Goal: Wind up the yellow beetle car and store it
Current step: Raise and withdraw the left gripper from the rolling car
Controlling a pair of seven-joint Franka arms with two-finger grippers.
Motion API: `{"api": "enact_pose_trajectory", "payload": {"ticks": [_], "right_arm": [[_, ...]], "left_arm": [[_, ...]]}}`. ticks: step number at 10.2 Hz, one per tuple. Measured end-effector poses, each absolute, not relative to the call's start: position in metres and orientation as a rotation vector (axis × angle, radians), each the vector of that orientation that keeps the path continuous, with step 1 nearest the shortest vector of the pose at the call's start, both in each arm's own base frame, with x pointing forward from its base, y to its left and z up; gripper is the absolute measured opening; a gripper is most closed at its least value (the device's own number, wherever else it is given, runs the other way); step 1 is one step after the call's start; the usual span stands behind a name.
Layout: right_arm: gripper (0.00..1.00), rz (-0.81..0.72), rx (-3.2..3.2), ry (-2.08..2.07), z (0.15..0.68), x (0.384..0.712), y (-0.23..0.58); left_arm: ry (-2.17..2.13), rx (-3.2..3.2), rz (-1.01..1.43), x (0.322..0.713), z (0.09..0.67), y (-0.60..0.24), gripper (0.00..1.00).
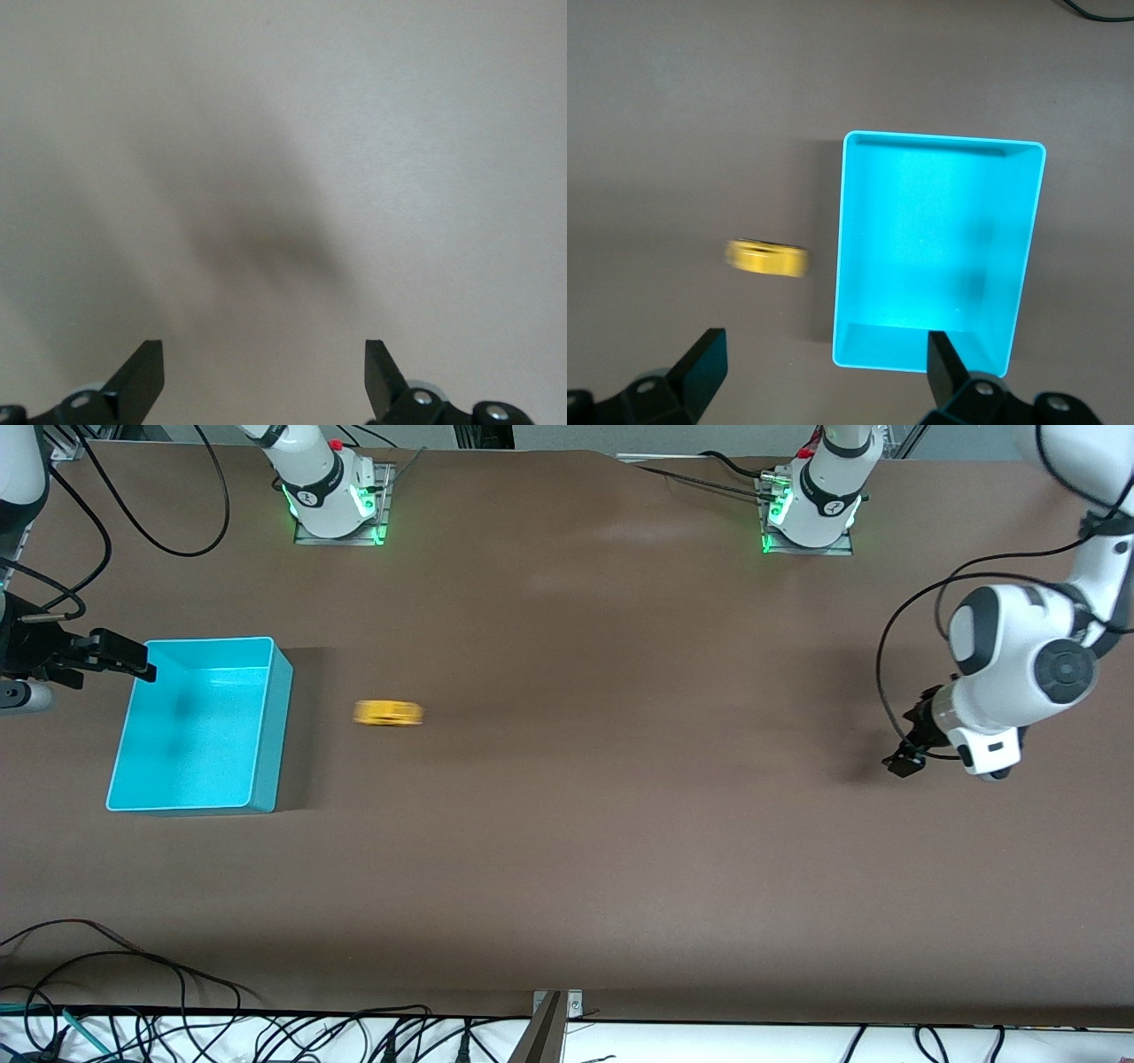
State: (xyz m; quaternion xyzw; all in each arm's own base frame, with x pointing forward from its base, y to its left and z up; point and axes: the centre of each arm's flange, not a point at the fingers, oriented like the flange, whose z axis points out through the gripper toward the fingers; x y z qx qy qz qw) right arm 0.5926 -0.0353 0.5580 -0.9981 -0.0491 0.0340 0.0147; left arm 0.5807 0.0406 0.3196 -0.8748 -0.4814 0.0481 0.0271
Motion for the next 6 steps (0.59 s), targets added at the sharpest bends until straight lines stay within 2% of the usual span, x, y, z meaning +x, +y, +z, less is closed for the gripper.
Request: {"api": "enact_pose_trajectory", "payload": {"ticks": [6], "right_arm": [[1.0, 0.103, -3.107, -0.153, 0.558, 0.593, -0.035]], "left_arm": [[-0.933, -2.969, 0.297, 0.601, 0.421, 0.042, 1.0]]}}
